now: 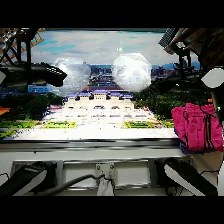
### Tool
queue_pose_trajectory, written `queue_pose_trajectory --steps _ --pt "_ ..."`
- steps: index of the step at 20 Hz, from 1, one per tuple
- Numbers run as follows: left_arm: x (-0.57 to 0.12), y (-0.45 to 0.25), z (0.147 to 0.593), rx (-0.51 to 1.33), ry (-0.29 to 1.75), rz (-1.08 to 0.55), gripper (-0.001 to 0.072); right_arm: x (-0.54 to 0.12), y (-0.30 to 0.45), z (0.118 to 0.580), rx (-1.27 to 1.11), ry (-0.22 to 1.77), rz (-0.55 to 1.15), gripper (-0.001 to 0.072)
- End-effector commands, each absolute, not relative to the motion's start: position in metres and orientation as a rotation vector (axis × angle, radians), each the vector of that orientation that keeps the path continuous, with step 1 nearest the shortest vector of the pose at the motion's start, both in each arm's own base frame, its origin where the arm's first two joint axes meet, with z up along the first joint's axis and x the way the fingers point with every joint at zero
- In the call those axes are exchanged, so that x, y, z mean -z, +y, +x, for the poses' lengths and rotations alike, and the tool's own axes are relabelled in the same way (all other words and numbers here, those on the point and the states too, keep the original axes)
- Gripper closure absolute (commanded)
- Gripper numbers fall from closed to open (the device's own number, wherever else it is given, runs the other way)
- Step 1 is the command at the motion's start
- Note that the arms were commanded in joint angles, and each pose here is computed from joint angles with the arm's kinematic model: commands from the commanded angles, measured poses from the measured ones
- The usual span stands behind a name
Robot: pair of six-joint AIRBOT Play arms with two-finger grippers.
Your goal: Fold the clothes and pants, and hang the long-sleeved shirts on hangers.
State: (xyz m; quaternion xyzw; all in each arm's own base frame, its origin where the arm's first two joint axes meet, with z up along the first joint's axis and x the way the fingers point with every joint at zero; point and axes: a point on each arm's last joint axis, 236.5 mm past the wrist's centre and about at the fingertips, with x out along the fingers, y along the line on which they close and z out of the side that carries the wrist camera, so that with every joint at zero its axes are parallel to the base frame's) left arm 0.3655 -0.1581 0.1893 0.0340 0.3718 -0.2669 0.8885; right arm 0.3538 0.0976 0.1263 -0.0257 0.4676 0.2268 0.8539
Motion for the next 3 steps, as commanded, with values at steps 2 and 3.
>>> queue_pose_trajectory --steps 2,3 --pt "-0.1894 -0.1584 0.3655 0.555 0.772 0.071 0.0484 -0.1268 0.0980 0.3537 -0.478 0.982 -0.055 0.0205" --pt "-0.1894 -0.1584 0.3655 0.555 0.772 0.071 0.0484 -0.1268 0.0980 0.3537 -0.478 0.982 -0.055 0.0205"
